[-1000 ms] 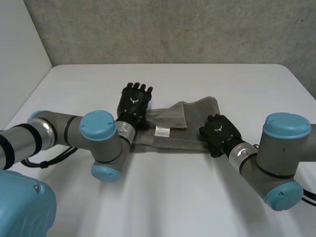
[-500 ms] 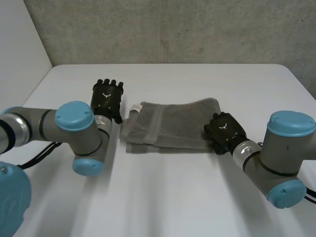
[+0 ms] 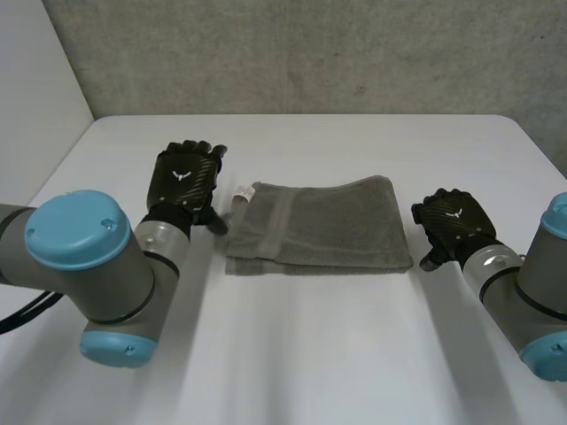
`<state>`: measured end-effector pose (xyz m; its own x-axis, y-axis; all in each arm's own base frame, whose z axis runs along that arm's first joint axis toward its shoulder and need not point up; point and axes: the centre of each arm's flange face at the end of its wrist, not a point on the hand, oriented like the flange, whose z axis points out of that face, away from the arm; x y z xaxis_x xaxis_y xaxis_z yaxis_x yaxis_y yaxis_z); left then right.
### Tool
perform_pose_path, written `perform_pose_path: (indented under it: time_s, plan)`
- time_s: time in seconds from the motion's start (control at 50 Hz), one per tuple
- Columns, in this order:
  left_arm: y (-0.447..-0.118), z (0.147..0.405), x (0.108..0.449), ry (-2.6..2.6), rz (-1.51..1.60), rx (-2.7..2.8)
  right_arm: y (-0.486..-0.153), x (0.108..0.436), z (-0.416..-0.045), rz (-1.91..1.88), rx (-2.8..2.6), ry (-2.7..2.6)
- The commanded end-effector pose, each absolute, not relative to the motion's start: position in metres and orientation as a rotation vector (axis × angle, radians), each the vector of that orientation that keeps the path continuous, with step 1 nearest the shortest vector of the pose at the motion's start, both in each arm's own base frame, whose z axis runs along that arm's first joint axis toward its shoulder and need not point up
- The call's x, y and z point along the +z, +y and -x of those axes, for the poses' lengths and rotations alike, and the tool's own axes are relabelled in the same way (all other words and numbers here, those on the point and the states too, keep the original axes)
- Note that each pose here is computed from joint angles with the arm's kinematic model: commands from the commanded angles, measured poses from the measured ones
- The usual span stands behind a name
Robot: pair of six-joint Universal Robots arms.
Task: Fold the towel.
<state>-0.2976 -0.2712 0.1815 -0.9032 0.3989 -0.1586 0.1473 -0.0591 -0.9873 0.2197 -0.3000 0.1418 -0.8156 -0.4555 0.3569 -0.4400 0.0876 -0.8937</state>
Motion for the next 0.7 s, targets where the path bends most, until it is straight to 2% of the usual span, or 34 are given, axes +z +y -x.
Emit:
perform_pose_path:
  time_s: [0.02, 0.2, 0.46, 0.7]
  plan:
    - [-0.254, 0.288, 0.172, -2.098, 0.565, 1.961, -0.304, 0.136, -0.223, 0.771, -1.827, 2.273]
    - [-0.234, 0.291, 0.162, -2.128, 0.576, 1.608, -0.304, 0.118, -0.234, 0.677, -1.666, 2.233]
    - [-0.259, 0.257, 0.150, -2.227, 0.476, 1.569, -0.309, 0.105, -0.235, 0.689, -1.643, 2.267]
    - [-0.259, 0.256, 0.149, -2.233, 0.474, 1.569, -0.315, 0.108, -0.221, 0.637, -1.686, 2.312]
